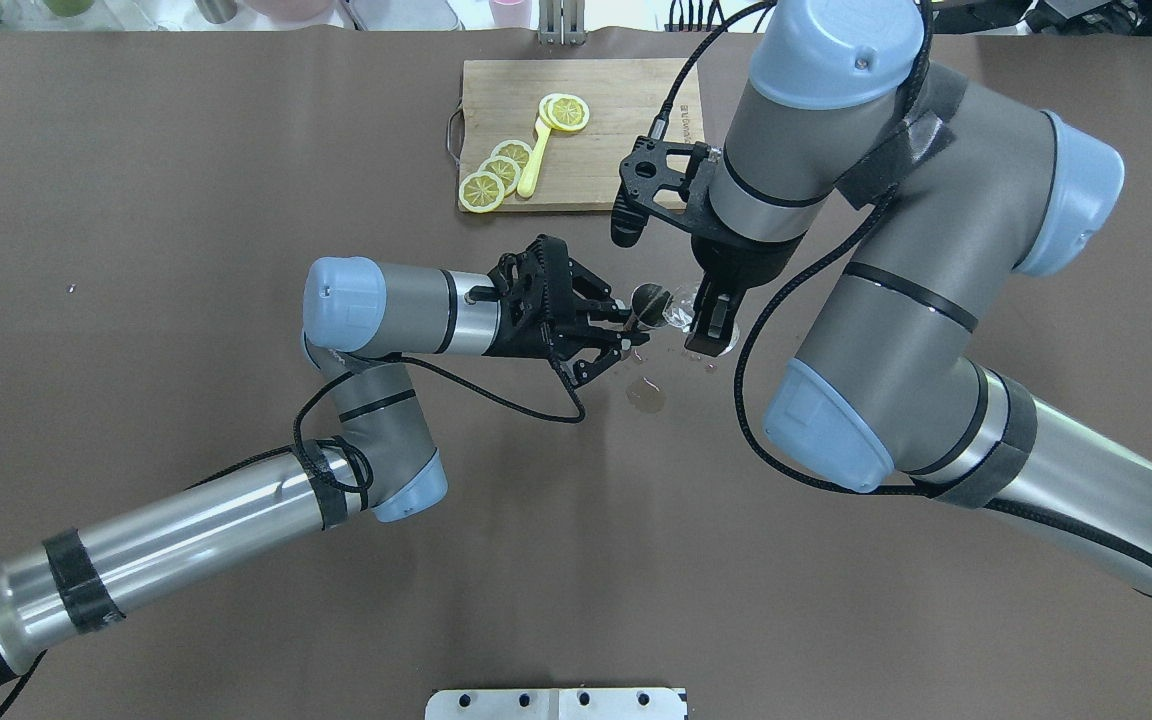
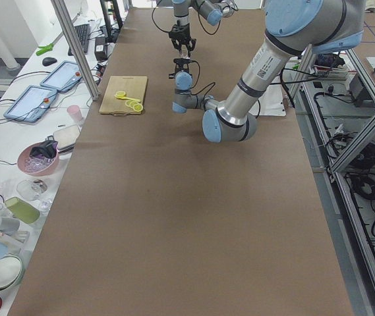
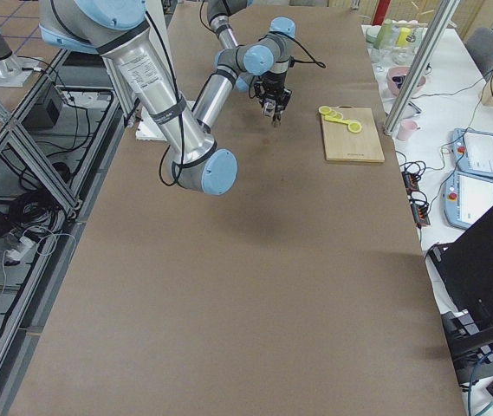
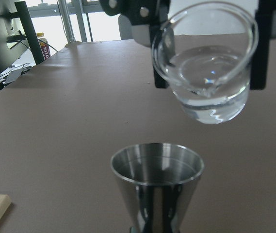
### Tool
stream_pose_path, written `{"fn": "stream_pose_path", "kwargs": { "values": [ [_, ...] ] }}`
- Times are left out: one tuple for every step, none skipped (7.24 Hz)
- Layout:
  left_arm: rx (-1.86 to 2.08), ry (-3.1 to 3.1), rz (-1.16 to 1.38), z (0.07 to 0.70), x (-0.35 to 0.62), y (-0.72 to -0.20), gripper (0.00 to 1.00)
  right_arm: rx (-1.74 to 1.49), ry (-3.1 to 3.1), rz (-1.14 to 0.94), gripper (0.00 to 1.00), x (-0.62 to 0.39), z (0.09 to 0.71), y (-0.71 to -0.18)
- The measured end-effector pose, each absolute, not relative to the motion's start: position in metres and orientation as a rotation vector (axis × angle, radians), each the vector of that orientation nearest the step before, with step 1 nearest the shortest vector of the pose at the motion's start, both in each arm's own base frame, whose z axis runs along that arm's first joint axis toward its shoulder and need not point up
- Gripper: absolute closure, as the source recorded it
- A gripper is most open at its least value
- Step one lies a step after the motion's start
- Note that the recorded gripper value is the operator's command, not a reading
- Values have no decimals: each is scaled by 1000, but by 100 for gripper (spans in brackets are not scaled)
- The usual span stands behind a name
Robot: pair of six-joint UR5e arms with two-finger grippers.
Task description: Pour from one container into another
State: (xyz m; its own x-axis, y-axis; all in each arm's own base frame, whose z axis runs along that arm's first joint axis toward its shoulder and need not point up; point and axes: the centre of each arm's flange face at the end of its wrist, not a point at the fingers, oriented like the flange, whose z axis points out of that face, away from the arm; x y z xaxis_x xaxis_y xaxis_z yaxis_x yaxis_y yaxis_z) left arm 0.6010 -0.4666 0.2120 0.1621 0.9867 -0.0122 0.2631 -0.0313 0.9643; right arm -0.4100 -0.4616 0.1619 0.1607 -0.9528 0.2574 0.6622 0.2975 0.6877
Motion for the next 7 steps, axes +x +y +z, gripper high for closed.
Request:
{"fn": "stream_pose_path", "kwargs": {
  "values": [
    [1483,1272,955,212,601,-466,100,461,-736,-1221,100,-411,162,-462],
    [1484,1273,955,212,602,-465,100,447,-728,-1225,100,-413,162,-464],
    [1485,1274,956,212,602,-464,100,435,-718,-1227,100,-417,160,-467],
    [1485,1273,955,213,602,-464,100,427,-707,-1232,100,-421,158,-472],
    [1486,1271,953,213,603,-464,100,421,-699,-1235,100,-424,158,-475],
    [1488,1271,951,212,602,-464,100,416,-694,-1237,100,-426,159,-476],
    [1488,1270,951,213,602,-464,100,408,-689,-1242,100,-430,158,-479]
  ]
}}
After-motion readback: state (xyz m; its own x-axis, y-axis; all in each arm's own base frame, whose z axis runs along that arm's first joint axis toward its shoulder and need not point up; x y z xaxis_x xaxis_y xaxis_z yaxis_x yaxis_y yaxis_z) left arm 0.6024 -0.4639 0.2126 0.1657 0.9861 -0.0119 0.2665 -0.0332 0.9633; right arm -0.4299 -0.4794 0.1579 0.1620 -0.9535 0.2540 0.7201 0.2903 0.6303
